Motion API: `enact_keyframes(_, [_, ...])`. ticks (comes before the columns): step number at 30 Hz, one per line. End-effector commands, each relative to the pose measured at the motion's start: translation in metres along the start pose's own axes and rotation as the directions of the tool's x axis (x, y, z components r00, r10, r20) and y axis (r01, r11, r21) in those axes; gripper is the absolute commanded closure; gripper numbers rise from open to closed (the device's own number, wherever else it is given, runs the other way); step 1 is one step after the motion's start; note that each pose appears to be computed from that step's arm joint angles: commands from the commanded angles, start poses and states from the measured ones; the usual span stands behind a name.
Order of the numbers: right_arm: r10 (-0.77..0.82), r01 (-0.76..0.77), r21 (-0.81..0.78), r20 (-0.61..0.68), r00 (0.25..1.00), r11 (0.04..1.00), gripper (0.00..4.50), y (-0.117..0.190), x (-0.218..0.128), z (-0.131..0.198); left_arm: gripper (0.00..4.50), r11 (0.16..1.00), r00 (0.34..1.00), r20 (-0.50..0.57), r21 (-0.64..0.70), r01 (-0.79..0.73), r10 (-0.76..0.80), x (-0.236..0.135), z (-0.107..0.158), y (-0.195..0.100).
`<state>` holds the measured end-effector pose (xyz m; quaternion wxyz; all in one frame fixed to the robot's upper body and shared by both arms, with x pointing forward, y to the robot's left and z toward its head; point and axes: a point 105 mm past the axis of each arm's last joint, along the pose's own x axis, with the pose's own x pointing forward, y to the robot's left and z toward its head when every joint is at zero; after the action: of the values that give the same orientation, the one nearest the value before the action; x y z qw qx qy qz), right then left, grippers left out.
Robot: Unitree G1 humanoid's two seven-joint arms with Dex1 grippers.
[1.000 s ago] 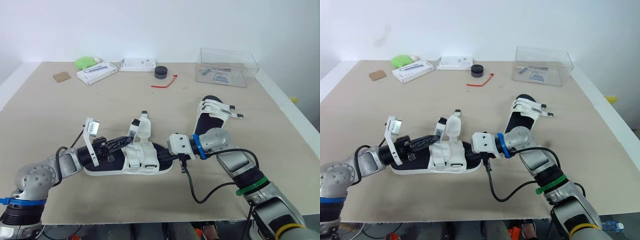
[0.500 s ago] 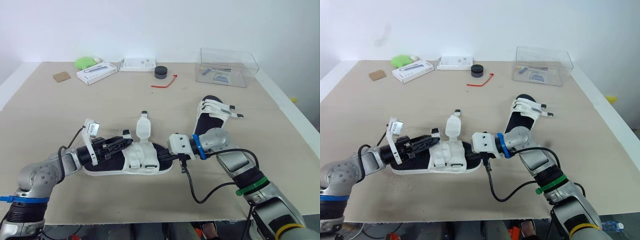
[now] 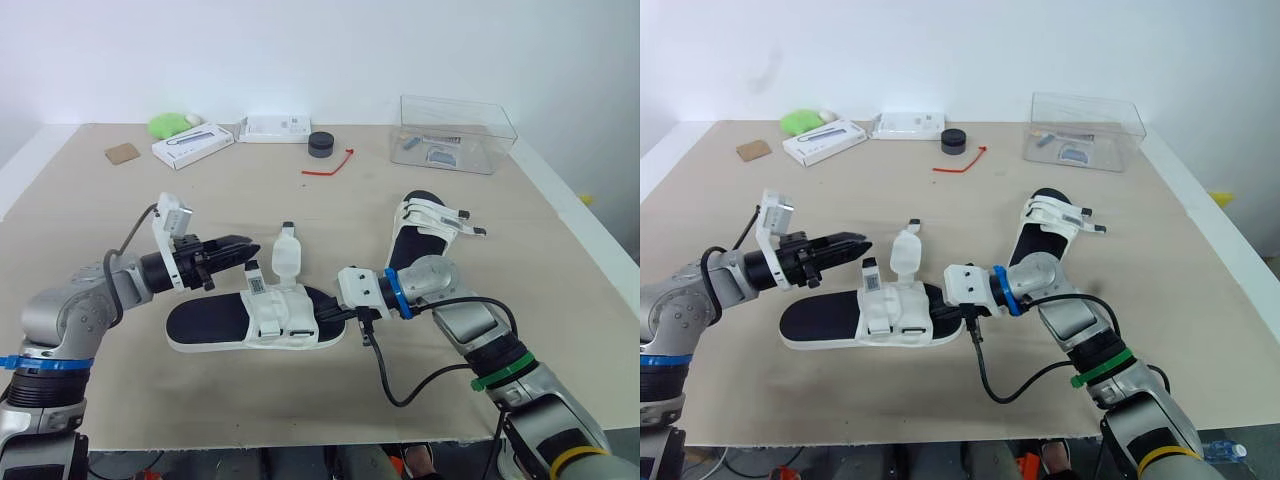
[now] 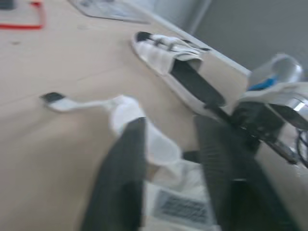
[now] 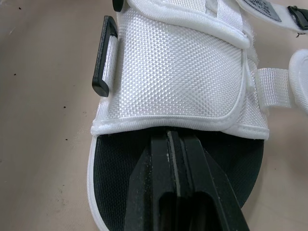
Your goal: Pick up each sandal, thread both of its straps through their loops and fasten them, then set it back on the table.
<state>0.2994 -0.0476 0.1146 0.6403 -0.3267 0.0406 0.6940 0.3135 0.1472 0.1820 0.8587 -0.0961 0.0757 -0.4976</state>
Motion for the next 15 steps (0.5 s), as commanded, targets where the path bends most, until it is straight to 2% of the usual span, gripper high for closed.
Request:
enact_keyframes(1, [0.013,-0.011,0.038,-0.060,0.998,0.999,4.50,0.004,0.002,-0.015,4.38,0.999,0.995,-0.090,0.033,0.041,-0.038,0.012,-0.021,-0.002])
enact_keyframes(5, [0.012,-0.010,0.037,-0.057,0.998,0.999,4.50,0.003,0.003,-0.015,4.44,0.997,0.992,-0.105,-0.056,0.060,-0.065,0.014,-0.029,0.004])
enact_keyframes(12, [0.007,-0.005,0.042,-0.060,0.998,0.999,4.50,0.005,0.001,-0.016,4.44,0.989,0.961,-0.252,-0.120,0.084,-0.113,0.009,-0.050,0.008])
enact_keyframes(15, [0.006,-0.003,0.043,-0.061,0.998,0.999,4.50,0.005,0.001,-0.016,4.44,0.983,0.959,-0.257,-0.166,0.078,-0.119,0.009,-0.052,0.009])
